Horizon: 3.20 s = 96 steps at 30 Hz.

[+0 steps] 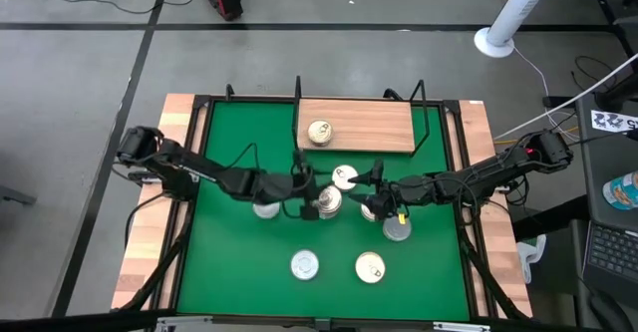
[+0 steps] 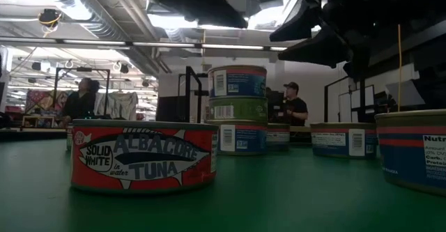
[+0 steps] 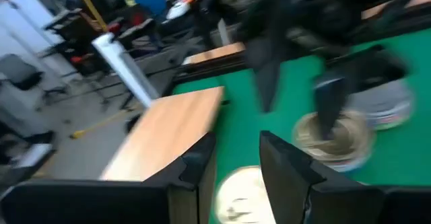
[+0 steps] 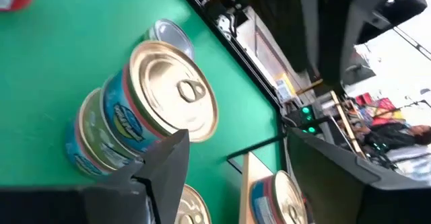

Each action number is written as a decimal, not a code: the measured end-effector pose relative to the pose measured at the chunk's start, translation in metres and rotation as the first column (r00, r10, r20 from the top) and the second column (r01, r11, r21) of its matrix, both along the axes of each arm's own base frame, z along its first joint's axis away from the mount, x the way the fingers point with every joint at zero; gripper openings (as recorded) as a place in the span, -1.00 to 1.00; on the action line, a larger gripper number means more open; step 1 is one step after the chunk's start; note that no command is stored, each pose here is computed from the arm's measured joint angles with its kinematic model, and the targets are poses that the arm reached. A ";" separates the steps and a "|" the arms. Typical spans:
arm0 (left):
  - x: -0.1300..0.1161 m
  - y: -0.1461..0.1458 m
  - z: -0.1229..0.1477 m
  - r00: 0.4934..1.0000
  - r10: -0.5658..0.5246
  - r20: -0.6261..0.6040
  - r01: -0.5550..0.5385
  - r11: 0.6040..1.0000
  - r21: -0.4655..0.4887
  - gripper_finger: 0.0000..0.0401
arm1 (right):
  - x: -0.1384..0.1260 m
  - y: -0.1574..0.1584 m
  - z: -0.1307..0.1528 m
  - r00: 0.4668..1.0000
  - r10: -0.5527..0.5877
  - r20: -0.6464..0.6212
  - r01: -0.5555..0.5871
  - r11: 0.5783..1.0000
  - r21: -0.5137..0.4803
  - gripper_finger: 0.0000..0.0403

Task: Stack canned seafood by type on shelf
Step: Put the blue tuna can on the shelf

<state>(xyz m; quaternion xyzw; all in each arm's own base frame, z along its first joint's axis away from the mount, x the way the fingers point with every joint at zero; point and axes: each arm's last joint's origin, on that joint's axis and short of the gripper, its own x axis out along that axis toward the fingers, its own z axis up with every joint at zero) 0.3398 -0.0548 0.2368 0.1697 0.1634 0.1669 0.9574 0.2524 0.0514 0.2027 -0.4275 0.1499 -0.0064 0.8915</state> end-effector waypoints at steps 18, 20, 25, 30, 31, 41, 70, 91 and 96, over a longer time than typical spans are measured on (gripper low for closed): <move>-0.017 -0.062 -0.025 0.966 -0.207 -0.157 0.199 0.978 -0.065 -0.25 | 0.000 0.002 0.000 0.998 0.064 -0.004 -0.064 0.998 0.018 0.24; -0.014 -0.062 -0.033 0.958 -0.211 -0.193 0.209 0.977 -0.031 -0.26 | 0.000 0.003 0.000 0.995 0.100 -0.006 -0.100 0.995 0.028 0.24; -0.008 -0.056 -0.048 0.945 -0.197 -0.261 0.213 0.977 0.031 -0.30 | 0.000 0.005 -0.001 0.988 0.153 -0.014 -0.152 0.987 0.044 0.24; -0.004 -0.049 -0.054 0.943 -0.174 -0.283 0.193 0.980 0.041 -0.30 | 0.000 0.005 -0.002 0.988 0.155 -0.021 -0.154 0.987 0.043 0.24; -0.003 -0.047 -0.054 0.943 -0.170 -0.287 0.189 0.981 0.042 -0.30 | 0.000 0.005 -0.002 0.988 0.155 -0.023 -0.154 0.987 0.043 0.24; -0.005 -0.041 -0.058 0.920 -0.163 -0.358 0.211 0.972 0.099 -0.30 | 0.000 0.005 -0.002 0.987 0.158 -0.030 -0.157 0.987 0.044 0.24; -0.003 -0.041 -0.055 0.923 -0.174 -0.345 0.231 0.963 0.135 -0.97 | 0.010 0.009 -0.024 0.975 0.208 -0.083 -0.205 0.978 0.044 0.24; 0.005 -0.028 -0.048 0.973 -0.111 -0.204 0.118 0.993 0.022 -0.99 | 0.021 0.007 -0.037 0.990 0.117 -0.075 -0.127 0.981 -0.145 0.24; 0.007 -0.028 -0.046 0.979 -0.108 -0.174 0.111 0.994 0.012 -0.99 | 0.021 0.007 -0.037 0.991 0.109 -0.081 -0.120 0.982 -0.148 0.24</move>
